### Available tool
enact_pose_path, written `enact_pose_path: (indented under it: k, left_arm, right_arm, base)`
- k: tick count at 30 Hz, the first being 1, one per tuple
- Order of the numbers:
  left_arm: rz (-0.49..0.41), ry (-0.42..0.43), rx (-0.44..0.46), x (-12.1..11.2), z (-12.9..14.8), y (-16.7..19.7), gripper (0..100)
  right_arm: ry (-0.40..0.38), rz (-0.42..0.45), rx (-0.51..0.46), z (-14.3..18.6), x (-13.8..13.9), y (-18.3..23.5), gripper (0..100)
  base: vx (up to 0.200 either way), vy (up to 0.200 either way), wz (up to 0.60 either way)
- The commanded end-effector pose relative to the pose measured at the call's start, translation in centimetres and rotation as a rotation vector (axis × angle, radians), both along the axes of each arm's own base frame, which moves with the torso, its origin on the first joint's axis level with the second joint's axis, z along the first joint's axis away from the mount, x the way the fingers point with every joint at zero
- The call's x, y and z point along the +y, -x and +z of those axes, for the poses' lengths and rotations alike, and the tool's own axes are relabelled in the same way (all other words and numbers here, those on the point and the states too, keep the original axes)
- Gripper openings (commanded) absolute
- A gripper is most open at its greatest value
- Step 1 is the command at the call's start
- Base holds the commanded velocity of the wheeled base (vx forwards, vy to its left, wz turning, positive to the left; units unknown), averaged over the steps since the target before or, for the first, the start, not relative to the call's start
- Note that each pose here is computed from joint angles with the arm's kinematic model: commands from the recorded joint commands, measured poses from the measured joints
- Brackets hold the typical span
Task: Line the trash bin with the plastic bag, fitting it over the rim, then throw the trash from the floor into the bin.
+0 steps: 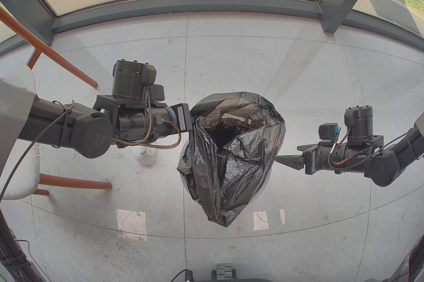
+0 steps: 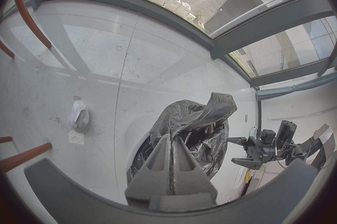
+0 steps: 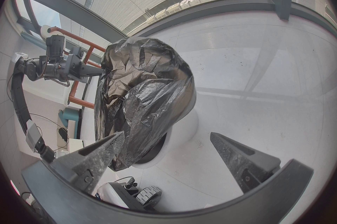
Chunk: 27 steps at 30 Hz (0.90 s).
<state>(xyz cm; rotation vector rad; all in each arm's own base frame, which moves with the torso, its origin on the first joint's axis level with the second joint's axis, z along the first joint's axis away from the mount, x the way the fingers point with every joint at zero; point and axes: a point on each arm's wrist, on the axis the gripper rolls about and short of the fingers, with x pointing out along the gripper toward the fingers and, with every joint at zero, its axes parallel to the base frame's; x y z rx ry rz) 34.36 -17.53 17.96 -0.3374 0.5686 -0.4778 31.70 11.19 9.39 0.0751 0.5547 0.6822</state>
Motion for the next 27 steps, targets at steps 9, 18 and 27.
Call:
enact_pose_path:
  k: [9,18,27]
  left_arm:
    - [0.001,-0.002,0.009,0.0,-0.3,0.0,0]
    - [0.002,-0.006,0.010,0.1,-0.4,0.0,0]
    - [-0.001,-0.005,0.013,0.2,-0.4,0.0,0]
  right_arm:
    - [0.005,0.047,-0.010,-2.4,3.6,-3.2,100]
    - [0.006,0.037,-0.012,-2.1,3.2,-3.4,0]
    - [-0.003,-0.016,-0.038,0.0,0.3,-2.2,0]
  base:
    - [0.000,0.000,0.00]
    - [0.000,0.000,0.00]
    - [0.000,0.000,0.00]
